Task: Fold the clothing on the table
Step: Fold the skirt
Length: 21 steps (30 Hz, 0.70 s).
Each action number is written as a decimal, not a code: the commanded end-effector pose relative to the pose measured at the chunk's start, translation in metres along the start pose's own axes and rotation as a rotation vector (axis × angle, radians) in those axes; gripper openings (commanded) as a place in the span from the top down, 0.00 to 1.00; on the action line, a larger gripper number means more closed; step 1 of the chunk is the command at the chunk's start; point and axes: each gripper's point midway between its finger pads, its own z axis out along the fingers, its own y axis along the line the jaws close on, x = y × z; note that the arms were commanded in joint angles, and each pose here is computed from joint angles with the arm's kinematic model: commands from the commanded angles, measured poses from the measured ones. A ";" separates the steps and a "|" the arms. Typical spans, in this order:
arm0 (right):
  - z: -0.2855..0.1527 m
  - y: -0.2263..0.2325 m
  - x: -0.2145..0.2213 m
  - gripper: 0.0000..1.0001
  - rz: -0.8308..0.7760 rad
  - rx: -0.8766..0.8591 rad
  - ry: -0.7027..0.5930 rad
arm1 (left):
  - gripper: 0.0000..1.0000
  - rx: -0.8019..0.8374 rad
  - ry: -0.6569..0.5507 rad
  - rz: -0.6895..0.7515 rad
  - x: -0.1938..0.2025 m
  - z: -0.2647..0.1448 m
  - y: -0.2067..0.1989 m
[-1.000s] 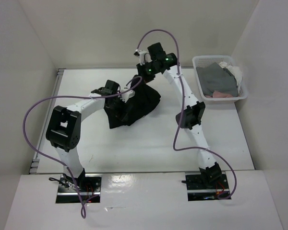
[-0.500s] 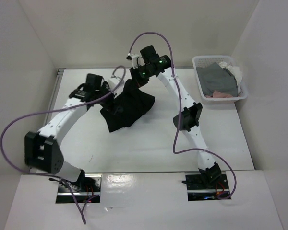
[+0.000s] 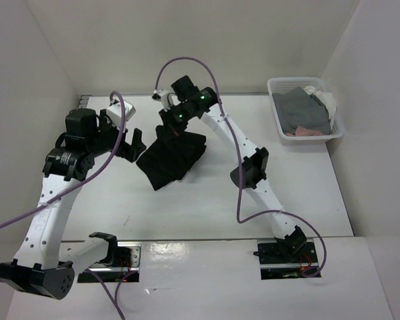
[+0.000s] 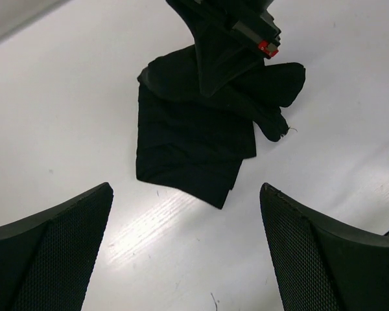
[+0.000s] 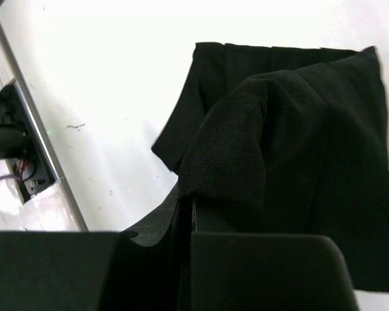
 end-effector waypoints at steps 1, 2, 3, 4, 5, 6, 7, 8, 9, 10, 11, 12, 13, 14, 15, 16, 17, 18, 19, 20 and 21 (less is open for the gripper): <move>0.033 0.021 0.013 1.00 -0.037 -0.071 0.044 | 0.00 -0.041 0.049 -0.030 0.022 -0.008 0.004; 0.040 0.026 0.015 1.00 -0.045 -0.080 0.052 | 0.00 -0.042 0.045 -0.028 0.022 -0.012 0.002; 0.044 0.024 0.019 0.98 -0.038 -0.080 0.064 | 0.00 -0.050 0.059 -0.023 0.027 -0.011 0.004; 0.054 0.026 0.024 0.95 -0.041 -0.088 0.074 | 0.00 -0.050 0.058 -0.023 0.027 -0.014 0.003; 0.058 0.024 0.025 0.95 -0.040 -0.088 0.075 | 0.00 -0.050 0.059 -0.023 0.031 -0.015 0.001; 0.065 0.028 0.028 0.89 -0.046 -0.096 0.084 | 0.00 -0.047 0.068 -0.017 0.034 -0.014 0.002; 0.075 0.024 0.036 0.83 -0.044 -0.108 0.101 | 0.00 -0.050 0.058 -0.014 0.032 -0.017 0.001; 0.081 0.030 0.039 0.79 -0.050 -0.124 0.106 | 0.00 -0.048 0.067 -0.017 0.036 -0.015 0.001; 0.085 0.031 0.041 0.77 -0.056 -0.149 0.108 | 0.00 -0.057 0.069 -0.016 0.036 -0.015 0.002; 0.096 0.033 0.052 0.74 -0.047 -0.166 0.134 | 0.00 -0.054 0.080 -0.021 0.041 -0.014 0.002; 0.103 0.037 0.057 0.70 -0.059 -0.183 0.147 | 0.00 -0.054 0.080 -0.021 0.041 -0.014 0.002; 0.104 0.038 0.056 0.57 -0.063 -0.192 0.138 | 0.00 -0.056 0.072 -0.018 0.040 -0.016 0.001; 0.112 0.041 0.066 0.52 -0.057 -0.201 0.166 | 0.00 -0.054 0.081 -0.021 0.044 -0.014 0.001; 0.112 0.047 0.063 0.47 -0.070 -0.206 0.160 | 0.00 -0.054 0.082 -0.021 0.044 -0.014 0.001; 0.115 0.046 0.065 0.43 -0.079 -0.207 0.159 | 0.00 -0.054 0.082 -0.021 0.044 -0.014 0.001; 0.115 0.048 0.064 0.39 -0.078 -0.219 0.157 | 0.00 -0.051 0.090 -0.024 0.047 -0.013 0.000; 0.114 0.050 0.066 0.36 -0.081 -0.232 0.163 | 0.00 -0.043 0.088 -0.025 0.047 -0.013 -0.001; 0.116 0.055 0.067 0.32 -0.087 -0.238 0.167 | 0.00 -0.045 0.078 -0.021 0.045 -0.016 -0.002; 0.112 0.056 0.064 0.25 -0.092 -0.237 0.159 | 0.00 -0.043 0.086 -0.024 0.049 -0.014 -0.002; 0.106 0.060 0.058 0.21 -0.101 -0.237 0.145 | 0.00 -0.043 0.086 -0.024 0.049 -0.014 -0.002; 0.104 0.069 0.054 0.18 -0.116 -0.244 0.139 | 0.00 -0.054 0.077 -0.020 0.047 -0.017 -0.001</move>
